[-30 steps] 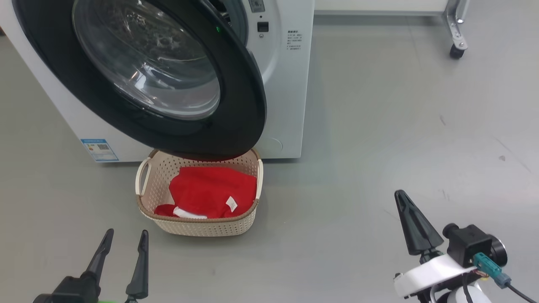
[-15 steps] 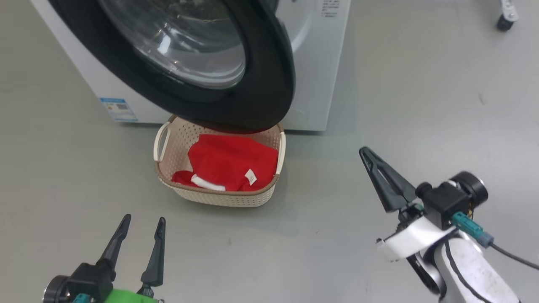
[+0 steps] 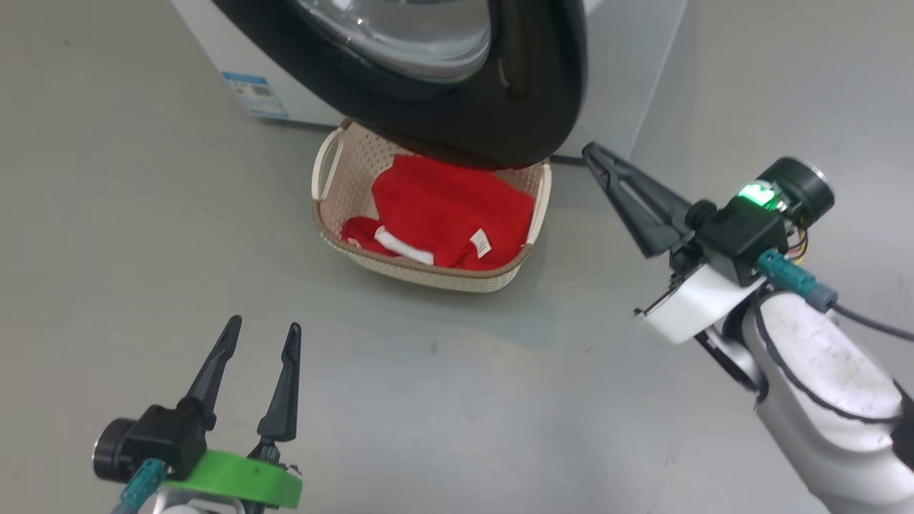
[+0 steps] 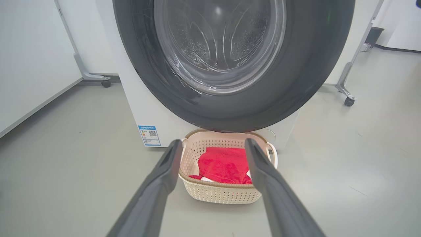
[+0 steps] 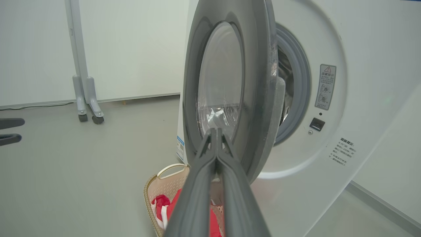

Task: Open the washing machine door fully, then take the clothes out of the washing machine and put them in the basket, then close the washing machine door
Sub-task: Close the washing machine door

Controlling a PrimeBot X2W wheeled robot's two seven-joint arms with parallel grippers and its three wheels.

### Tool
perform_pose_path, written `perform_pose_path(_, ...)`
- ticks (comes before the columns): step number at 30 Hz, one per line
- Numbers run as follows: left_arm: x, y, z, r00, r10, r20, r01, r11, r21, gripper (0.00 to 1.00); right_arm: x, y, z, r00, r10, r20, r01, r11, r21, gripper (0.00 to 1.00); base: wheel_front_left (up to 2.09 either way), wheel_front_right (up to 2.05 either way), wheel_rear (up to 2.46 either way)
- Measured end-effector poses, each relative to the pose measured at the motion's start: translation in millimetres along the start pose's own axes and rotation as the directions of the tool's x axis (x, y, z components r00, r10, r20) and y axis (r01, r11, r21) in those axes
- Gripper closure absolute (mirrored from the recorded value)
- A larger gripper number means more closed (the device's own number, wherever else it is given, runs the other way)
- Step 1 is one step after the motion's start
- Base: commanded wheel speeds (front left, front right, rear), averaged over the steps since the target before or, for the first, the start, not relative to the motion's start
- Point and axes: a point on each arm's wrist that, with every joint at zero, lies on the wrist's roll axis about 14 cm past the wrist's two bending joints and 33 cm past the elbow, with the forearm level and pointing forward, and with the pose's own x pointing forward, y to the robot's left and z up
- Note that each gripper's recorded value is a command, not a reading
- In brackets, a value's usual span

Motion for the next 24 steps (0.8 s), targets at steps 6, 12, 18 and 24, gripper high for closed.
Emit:
perform_pose_path(6, 8.8, 8.2, -0.9, 0.999, 0.033, -0.002, -0.033, 0.999, 0.002, 0.0, 25.7, -10.5, -15.8, 0.999, 0.041, -0.017, -0.04, 0.999, 0.014, 1.0, 0.0, 0.0, 0.0)
perform_pose_path(12, 9.3, 21.9, -6.8, 0.997, 0.079, -0.025, -0.079, 0.997, 0.014, 0.0, 48.6, -16.2, -29.2, 0.997, 0.077, -0.025, -0.076, 0.997, 0.032, 1.0, 0.0, 0.0, 0.0)
perform_pose_path(18, 12.3, 33.3, -8.7, 0.993, 0.116, -0.033, -0.116, 0.993, 0.023, 0.0, 66.2, -27.9, -44.5, 0.996, 0.084, -0.037, -0.082, 0.995, 0.054, 1.0, 0.0, 0.0, 0.0)
perform_pose_path(24, 12.7, 40.0, -15.8, 0.989, 0.141, -0.055, -0.14, 0.99, 0.022, 0.0, 76.6, -40.1, -53.8, 0.996, 0.075, -0.045, -0.072, 0.995, 0.074, 1.0, 0.0, 0.0, 0.0)
